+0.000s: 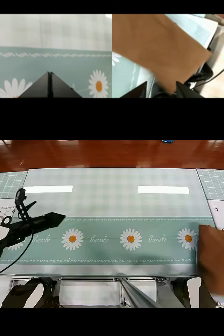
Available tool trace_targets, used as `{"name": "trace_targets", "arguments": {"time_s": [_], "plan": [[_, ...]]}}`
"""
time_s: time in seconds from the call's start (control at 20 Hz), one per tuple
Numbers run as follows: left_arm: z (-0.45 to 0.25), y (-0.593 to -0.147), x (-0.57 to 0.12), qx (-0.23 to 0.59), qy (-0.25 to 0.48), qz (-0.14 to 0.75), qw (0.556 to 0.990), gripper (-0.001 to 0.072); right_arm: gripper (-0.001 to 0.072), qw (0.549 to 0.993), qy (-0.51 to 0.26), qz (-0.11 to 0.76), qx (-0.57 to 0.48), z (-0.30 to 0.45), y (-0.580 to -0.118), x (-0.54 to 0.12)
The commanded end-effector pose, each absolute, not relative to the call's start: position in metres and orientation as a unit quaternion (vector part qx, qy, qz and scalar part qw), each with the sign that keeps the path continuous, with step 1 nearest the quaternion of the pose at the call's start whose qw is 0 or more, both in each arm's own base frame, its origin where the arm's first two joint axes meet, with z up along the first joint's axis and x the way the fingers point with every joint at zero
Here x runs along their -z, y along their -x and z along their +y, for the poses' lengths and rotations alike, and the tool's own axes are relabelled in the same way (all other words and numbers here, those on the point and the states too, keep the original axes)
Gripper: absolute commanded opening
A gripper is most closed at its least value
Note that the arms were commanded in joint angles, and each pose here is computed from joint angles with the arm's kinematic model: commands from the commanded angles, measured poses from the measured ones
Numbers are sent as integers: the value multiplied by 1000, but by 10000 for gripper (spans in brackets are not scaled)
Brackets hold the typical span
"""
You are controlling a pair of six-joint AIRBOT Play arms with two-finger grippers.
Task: Fold the shirts.
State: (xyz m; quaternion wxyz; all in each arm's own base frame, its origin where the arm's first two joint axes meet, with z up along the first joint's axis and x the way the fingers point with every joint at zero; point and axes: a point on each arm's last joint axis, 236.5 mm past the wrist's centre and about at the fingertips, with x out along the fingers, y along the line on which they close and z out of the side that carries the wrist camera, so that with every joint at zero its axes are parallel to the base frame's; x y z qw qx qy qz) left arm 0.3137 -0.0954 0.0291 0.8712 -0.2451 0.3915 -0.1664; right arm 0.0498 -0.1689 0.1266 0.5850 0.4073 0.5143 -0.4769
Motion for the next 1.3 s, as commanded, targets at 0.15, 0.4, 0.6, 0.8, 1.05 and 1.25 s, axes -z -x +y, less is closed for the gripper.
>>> {"name": "trace_targets", "arguments": {"time_s": [0.15,0.4,0.6,0.8,1.05,1.25], "plan": [[-22,-381,-97,75,234,273,930,25,405,639,-455,449,427,-176,-104,-148],[-90,-428,-157,226,214,334,890,24,19,826,-466,280,148,-138,-313,-243],[-168,-445,-129,267,156,431,848,23,19,880,-319,351,-30,15,-428,-203],[-152,-410,-50,186,64,538,820,24,17,784,-36,620,-11,60,-385,-34],[-145,-394,-11,158,90,577,796,25,18,743,-13,669,5,55,-370,8],[-145,-390,-11,158,89,583,792,25,18,748,-12,664,6,54,-373,7]]}}
